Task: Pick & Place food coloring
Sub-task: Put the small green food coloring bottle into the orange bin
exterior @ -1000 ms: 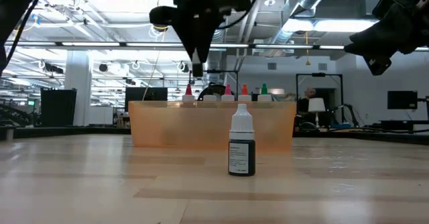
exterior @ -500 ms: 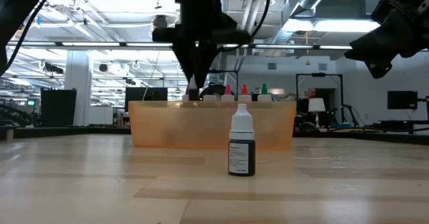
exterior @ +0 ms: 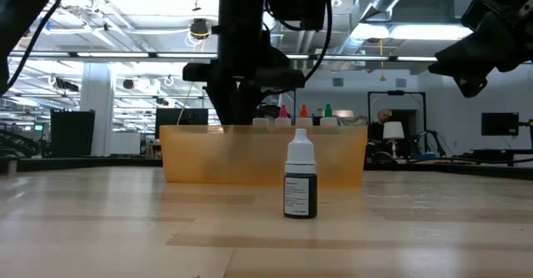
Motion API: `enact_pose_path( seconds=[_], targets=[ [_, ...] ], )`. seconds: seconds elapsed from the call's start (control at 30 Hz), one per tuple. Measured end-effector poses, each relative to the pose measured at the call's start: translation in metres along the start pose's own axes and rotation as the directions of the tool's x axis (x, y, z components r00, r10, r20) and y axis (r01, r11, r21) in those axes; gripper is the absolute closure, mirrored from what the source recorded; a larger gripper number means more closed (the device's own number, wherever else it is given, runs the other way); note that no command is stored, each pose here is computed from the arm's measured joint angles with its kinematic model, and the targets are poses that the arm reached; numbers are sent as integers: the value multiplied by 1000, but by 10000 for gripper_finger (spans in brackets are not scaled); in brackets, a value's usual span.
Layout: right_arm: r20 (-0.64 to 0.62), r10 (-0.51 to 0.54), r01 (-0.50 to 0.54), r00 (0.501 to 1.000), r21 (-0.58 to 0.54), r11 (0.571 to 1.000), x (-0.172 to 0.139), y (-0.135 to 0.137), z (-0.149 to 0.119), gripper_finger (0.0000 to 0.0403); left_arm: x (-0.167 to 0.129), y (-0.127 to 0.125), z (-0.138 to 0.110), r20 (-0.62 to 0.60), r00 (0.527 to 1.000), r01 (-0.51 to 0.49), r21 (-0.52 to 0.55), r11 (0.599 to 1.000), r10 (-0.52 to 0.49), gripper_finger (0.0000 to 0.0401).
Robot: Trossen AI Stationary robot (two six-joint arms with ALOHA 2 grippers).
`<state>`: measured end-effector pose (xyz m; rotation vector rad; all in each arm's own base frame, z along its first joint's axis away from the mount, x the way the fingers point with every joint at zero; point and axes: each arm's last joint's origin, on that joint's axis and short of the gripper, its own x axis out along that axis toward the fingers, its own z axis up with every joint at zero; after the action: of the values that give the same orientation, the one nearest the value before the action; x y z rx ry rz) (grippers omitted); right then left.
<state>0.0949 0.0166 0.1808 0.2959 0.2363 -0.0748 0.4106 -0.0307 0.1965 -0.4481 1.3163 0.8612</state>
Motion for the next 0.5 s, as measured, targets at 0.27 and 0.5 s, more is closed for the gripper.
enact_pose_path(
  seconds=[0.27, 0.5],
  targets=[
    [0, 0, 0, 1000, 0, 1000, 0, 0, 0, 308, 17, 3, -2, -28, 1000, 6, 2, 1000, -6, 339],
    [1, 0, 0, 1000, 1, 1000, 0, 0, 0, 308, 24, 4, -2, -26, 1000, 1, 10, 1000, 0, 330]
  ],
)
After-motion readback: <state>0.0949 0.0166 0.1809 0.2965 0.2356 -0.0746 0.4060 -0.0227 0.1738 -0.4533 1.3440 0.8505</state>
